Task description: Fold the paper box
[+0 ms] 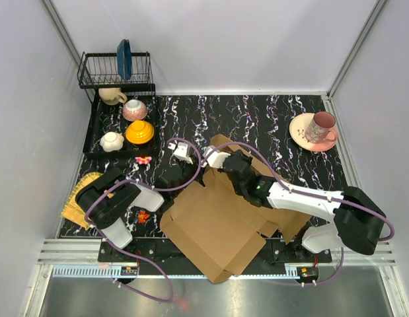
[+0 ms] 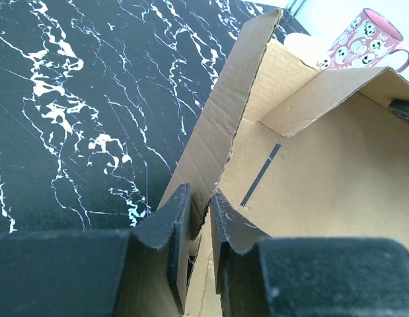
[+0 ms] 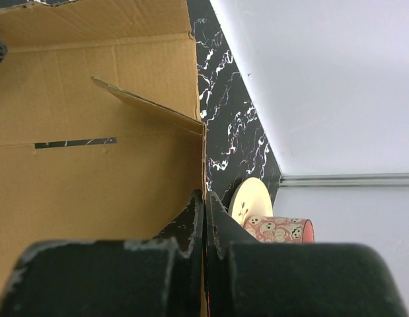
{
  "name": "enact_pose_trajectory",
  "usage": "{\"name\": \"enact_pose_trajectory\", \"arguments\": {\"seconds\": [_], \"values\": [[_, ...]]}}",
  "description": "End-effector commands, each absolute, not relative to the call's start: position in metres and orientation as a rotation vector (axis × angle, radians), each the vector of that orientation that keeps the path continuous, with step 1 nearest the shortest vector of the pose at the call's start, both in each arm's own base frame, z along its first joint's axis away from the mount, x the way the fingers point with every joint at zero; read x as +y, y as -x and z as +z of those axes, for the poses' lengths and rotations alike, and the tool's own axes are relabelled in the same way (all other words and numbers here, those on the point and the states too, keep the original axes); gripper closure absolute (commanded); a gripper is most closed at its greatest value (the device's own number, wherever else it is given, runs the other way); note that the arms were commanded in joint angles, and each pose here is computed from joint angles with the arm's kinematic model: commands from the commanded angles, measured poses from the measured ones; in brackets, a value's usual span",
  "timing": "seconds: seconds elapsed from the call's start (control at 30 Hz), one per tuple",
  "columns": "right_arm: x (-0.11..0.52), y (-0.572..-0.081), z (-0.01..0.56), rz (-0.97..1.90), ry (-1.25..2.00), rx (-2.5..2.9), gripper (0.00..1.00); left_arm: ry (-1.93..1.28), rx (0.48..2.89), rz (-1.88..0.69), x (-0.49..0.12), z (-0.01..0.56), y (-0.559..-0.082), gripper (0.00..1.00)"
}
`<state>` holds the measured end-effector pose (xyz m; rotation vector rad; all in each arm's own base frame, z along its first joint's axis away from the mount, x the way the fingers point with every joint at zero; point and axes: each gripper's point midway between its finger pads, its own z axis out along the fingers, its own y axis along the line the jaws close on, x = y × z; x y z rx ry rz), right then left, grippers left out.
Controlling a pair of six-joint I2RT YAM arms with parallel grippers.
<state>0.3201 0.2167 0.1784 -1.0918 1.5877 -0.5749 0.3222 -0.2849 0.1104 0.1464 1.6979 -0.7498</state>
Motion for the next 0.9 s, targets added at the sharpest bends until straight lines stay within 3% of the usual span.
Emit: {"name": "enact_pose_trajectory", "arguments": {"seconds": [0.0,0.3,0.7,0.8,0.87], "values": [[0.225,-0.311,0.207,-0.522,0.992,1.526,1.00,-0.041,1.495,-0.857,-0.288,0.159,-0.318,0.82],[0.242,-0.312,0.266,-0.576,1.034,1.364,1.00,-0.015,1.470,-0.909,-0.297,0.155,-0.306,0.80],[0.236,-0.295,0.246,-0.726,1.098,1.303,1.00,0.033,1.486,-0.894,-0.281,0.133,-0.286,0.75],[0.234,-0.294,0.237,-0.710,1.096,1.328,1.00,0.025,1.455,-0.891,-0.280,0.144,-0.287,0.71],[0.233,-0.292,0.229,-0.698,1.104,1.345,1.00,0.020,1.435,-0.889,-0.279,0.152,-0.286,0.61]]}}
